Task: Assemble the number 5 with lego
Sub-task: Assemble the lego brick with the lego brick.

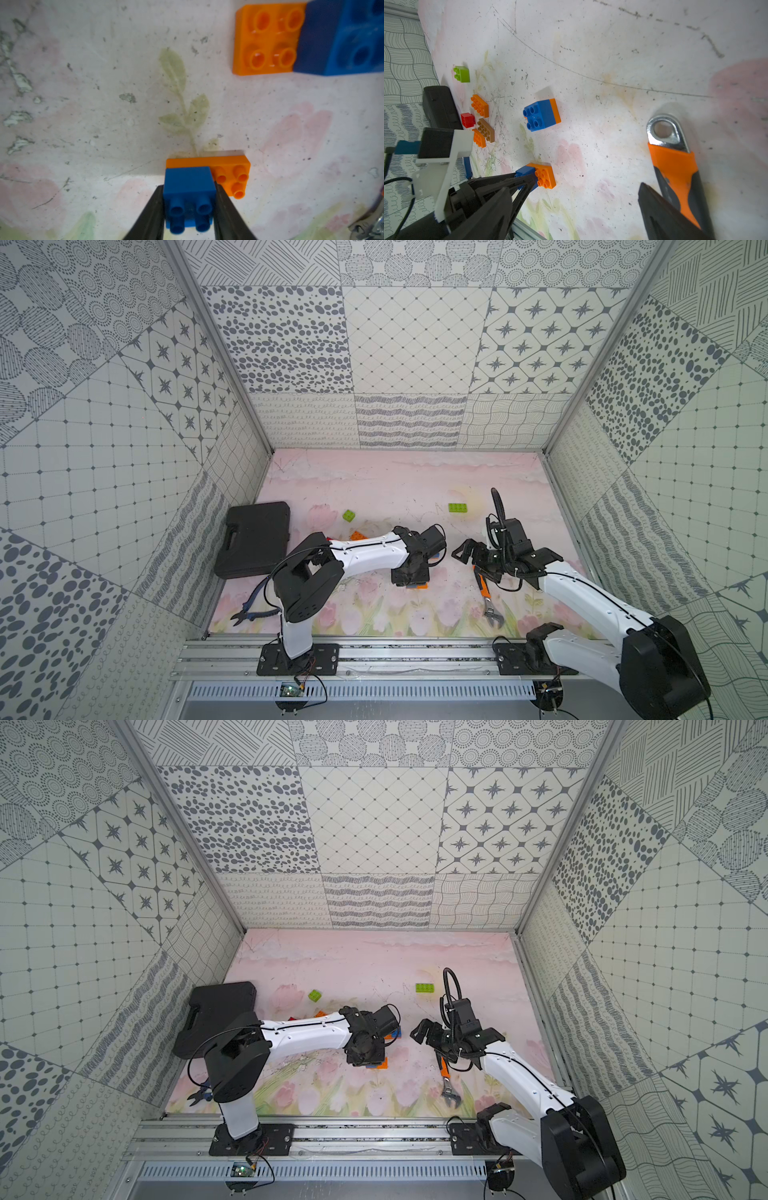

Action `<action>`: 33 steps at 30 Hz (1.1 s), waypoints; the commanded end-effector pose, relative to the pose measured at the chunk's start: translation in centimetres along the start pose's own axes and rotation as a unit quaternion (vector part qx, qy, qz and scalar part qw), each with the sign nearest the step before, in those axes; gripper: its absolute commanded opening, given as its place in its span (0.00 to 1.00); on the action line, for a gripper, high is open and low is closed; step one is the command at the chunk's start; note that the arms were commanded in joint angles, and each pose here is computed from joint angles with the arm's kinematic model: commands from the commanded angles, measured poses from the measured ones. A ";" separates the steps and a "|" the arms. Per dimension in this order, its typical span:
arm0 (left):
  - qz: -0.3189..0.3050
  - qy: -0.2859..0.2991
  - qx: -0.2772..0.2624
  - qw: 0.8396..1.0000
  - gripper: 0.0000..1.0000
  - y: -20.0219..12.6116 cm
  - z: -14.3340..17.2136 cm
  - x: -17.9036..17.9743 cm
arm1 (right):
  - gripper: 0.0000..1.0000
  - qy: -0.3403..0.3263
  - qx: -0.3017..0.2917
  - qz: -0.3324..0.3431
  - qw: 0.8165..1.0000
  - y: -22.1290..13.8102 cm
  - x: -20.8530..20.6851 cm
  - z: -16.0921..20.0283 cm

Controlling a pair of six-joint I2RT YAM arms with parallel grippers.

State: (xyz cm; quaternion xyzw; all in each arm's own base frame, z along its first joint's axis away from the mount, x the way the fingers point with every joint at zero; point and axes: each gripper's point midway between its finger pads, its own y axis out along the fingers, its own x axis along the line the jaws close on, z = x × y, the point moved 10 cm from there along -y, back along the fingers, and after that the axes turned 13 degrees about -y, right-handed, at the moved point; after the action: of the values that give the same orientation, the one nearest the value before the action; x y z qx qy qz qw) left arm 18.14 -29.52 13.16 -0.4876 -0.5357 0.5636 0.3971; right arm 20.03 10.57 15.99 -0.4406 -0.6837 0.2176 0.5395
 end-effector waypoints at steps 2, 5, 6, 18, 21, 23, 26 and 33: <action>-0.032 0.004 0.015 0.999 0.21 1.1 0.3 0.8 | 0.99 -0.006 -0.018 -0.011 1.000 -0.4 0.6 -0.5; -0.050 0.005 0.010 0.999 0.20 1.0 0.3 1.1 | 0.99 -0.008 -0.020 -0.006 1.000 -0.3 0.5 -0.6; -0.046 0.007 0.009 0.999 0.21 0.8 0.2 1.1 | 0.99 -0.008 -0.021 -0.007 1.000 -0.3 0.5 -0.7; -0.005 0.020 -0.005 1.000 0.46 -1.7 0.0 0.3 | 0.99 -0.003 -0.013 -0.014 1.000 0.4 0.5 -0.6; -0.017 0.017 -0.003 1.000 0.42 -1.1 0.0 0.5 | 0.99 -0.003 -0.011 -0.016 1.000 0.5 0.4 -0.5; -0.026 0.017 0.005 1.000 0.36 -0.6 0.1 0.6 | 0.99 -0.002 -0.009 -0.015 1.000 0.5 0.4 -0.6; -0.032 0.014 0.009 0.999 0.25 0.1 0.2 0.8 | 0.99 -0.001 -0.011 -0.014 1.000 0.4 0.4 -0.6; -0.080 0.016 0.018 0.997 0.16 3.0 0.5 1.8 | 0.99 0.000 -0.007 -0.013 1.000 0.5 0.3 -0.4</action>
State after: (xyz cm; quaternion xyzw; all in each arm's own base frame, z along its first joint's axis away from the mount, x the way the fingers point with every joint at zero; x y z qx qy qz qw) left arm 18.20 -29.59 13.33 -0.4925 -0.5319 0.5576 0.4044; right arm 20.33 10.75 15.83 -0.4387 -0.6846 0.2135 0.5416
